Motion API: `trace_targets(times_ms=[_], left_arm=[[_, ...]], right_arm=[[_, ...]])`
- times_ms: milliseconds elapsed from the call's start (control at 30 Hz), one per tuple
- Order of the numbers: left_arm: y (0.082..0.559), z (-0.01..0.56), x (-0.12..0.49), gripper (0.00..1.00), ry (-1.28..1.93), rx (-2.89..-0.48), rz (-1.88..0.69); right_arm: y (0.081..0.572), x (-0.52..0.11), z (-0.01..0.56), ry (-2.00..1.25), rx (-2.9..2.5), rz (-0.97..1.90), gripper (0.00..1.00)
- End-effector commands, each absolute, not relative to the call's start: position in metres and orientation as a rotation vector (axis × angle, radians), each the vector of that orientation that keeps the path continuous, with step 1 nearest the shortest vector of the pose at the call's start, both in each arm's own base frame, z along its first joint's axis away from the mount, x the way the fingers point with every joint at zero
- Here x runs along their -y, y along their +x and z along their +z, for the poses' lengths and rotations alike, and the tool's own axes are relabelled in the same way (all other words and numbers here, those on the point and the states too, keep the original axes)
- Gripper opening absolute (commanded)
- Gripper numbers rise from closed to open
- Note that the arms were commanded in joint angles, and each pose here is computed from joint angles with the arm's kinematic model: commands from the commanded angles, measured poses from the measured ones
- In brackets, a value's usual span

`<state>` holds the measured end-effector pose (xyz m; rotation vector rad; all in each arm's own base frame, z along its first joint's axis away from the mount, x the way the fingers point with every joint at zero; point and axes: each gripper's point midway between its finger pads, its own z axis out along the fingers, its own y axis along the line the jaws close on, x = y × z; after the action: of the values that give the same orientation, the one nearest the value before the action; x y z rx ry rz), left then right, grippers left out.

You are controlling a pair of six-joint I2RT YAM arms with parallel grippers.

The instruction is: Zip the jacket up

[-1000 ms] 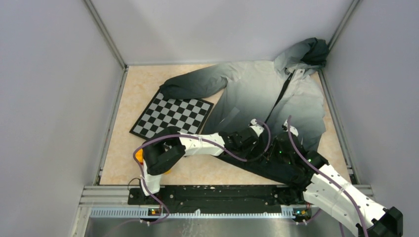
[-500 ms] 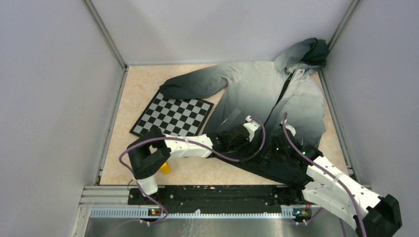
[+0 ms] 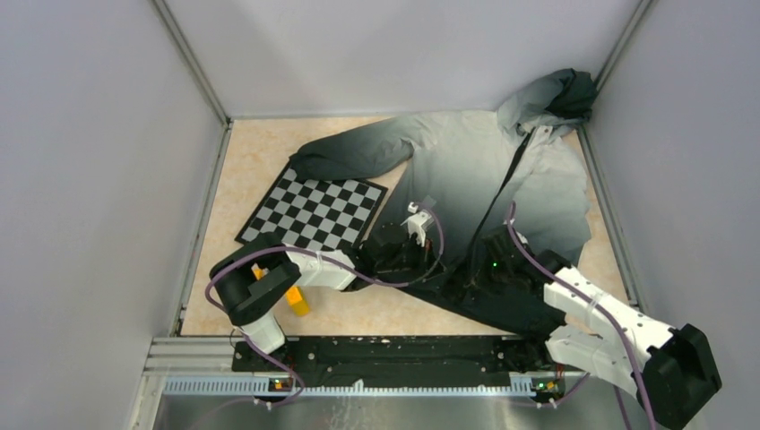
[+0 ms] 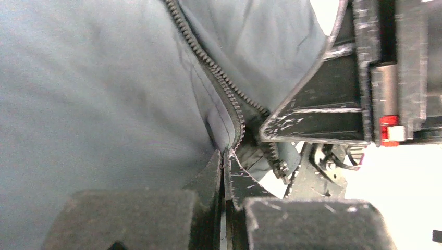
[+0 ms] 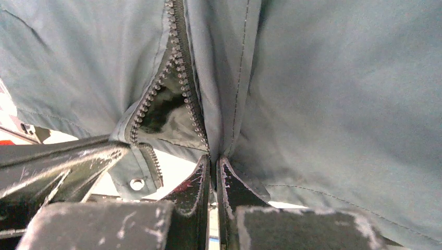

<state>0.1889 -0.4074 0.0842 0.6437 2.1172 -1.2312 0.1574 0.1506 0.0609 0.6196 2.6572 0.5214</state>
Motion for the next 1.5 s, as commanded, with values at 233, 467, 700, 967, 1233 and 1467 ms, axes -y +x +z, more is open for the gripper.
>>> trace_targets(times_ms=[233,467,700,967,1233,1467], left_arm=[[0.185,0.167,0.427,0.0,0.653,-1.662,-1.472],[0.187,0.174,0.43,0.0,0.636,-1.573,-1.433],[0.189,0.172,0.437,0.0,0.687,-1.541,-1.382],[0.189,0.167,0.441,0.0,0.713,-1.499,-1.361],[0.19,0.169,0.434,0.0,0.727,-1.456,-1.319],[0.192,0.166,0.434,0.0,0.725,-1.461,-1.306]], right_arm=[[0.157,-0.169,0.066,0.812,-2.685,0.608,0.0],[0.156,-0.174,0.065,0.837,-2.67,0.673,0.0],[0.157,-0.172,0.072,0.812,-2.618,0.715,0.0],[0.155,-0.169,0.081,0.761,-2.576,0.749,0.0],[0.154,-0.169,0.084,0.733,-2.554,0.783,0.0],[0.155,-0.166,0.087,0.722,-2.527,0.782,0.0]])
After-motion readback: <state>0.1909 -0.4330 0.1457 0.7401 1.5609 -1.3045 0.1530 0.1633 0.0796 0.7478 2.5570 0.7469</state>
